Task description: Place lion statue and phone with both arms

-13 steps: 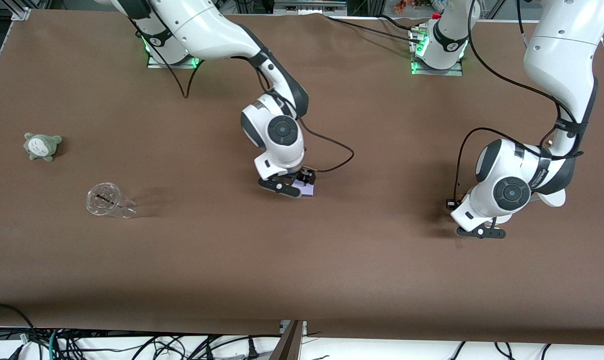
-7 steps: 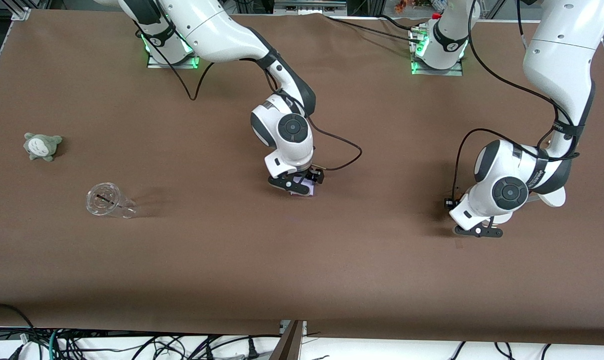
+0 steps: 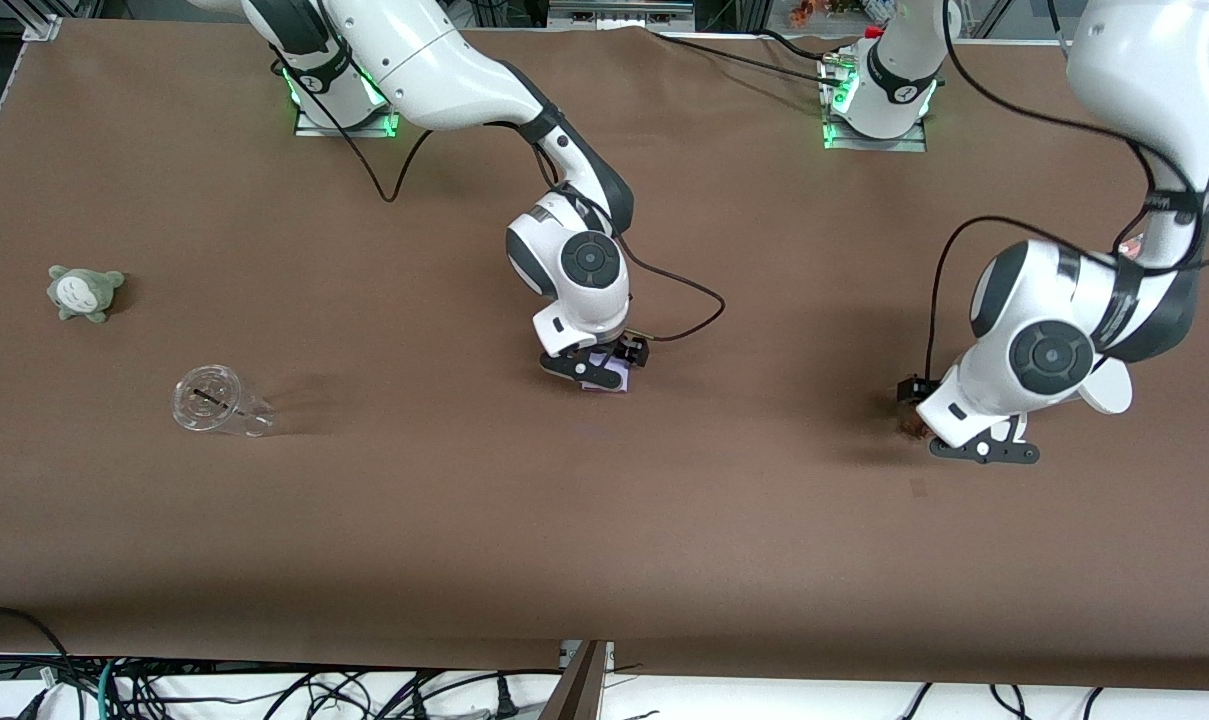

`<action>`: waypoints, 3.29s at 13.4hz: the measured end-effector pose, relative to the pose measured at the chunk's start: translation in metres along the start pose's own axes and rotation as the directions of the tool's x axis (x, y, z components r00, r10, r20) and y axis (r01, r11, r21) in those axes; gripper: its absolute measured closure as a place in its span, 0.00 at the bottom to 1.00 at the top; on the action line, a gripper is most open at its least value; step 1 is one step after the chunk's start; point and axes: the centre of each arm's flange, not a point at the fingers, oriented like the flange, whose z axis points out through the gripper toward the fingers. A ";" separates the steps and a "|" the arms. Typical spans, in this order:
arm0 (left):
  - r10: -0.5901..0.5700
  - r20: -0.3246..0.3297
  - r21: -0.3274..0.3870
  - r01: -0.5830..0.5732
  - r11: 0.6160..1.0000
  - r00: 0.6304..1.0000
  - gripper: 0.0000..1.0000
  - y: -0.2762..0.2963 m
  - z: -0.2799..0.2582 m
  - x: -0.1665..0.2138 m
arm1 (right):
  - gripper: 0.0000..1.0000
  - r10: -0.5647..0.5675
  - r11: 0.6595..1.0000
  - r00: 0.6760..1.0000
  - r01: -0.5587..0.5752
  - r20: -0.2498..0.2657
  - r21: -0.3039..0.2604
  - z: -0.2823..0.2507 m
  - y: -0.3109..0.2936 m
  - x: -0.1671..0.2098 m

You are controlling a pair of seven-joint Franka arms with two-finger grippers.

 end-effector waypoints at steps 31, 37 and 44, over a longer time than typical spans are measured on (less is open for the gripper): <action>-0.096 -0.172 -0.141 0.072 0.987 0.980 0.00 -0.079 -0.237 -0.138 | 0.17 -0.082 0.995 0.994 0.086 -0.065 0.058 -0.030 0.002 0.034; -0.101 -0.157 -0.177 0.073 0.982 0.982 0.00 -0.076 -0.229 -0.132 | 0.04 -0.089 0.995 0.995 0.092 -0.050 0.048 -0.034 0.014 0.052; -0.100 -0.157 -0.177 0.072 0.982 0.982 0.00 -0.076 -0.228 -0.131 | 0.00 -0.122 0.992 0.992 0.123 -0.028 0.029 -0.010 -0.004 0.010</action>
